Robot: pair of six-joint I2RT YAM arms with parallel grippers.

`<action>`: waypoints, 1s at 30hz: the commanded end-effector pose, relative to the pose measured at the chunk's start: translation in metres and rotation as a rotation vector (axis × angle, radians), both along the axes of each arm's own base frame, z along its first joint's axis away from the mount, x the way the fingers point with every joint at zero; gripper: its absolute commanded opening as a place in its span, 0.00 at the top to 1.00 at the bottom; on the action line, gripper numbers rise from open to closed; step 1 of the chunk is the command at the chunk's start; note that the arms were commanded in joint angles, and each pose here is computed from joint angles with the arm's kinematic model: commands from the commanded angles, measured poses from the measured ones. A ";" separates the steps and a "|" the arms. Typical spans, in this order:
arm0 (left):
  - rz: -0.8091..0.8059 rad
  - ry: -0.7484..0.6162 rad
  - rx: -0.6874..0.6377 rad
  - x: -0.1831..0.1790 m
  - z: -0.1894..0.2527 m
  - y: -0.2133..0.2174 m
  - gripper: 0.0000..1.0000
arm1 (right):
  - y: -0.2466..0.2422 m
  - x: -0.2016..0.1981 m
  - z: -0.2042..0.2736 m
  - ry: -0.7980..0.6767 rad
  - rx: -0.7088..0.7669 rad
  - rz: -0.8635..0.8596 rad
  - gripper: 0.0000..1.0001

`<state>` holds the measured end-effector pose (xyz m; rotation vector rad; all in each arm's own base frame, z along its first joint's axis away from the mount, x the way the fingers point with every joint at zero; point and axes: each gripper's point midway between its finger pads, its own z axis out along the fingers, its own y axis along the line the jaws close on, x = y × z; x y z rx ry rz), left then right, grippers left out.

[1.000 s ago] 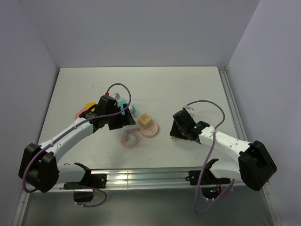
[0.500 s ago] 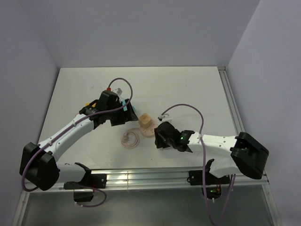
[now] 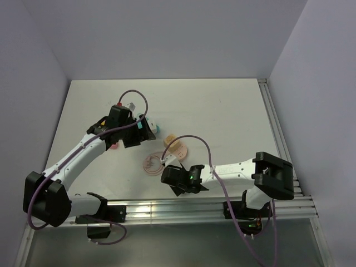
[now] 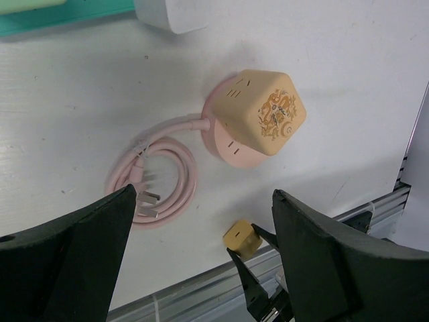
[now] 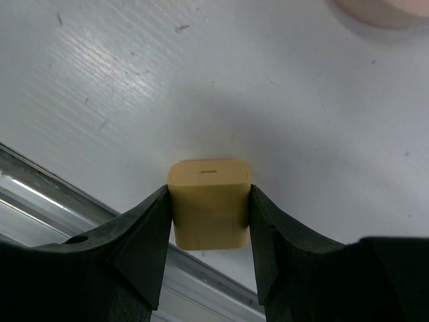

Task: Insert the plug
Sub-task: Place the plug at the center of the board, then pick up the plug from the center of the board.

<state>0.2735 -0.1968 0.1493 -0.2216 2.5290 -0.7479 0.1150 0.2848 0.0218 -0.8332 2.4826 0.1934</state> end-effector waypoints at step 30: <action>0.065 -0.013 0.006 0.002 -0.001 0.058 0.11 | 0.012 0.007 0.021 0.234 -0.209 0.224 0.12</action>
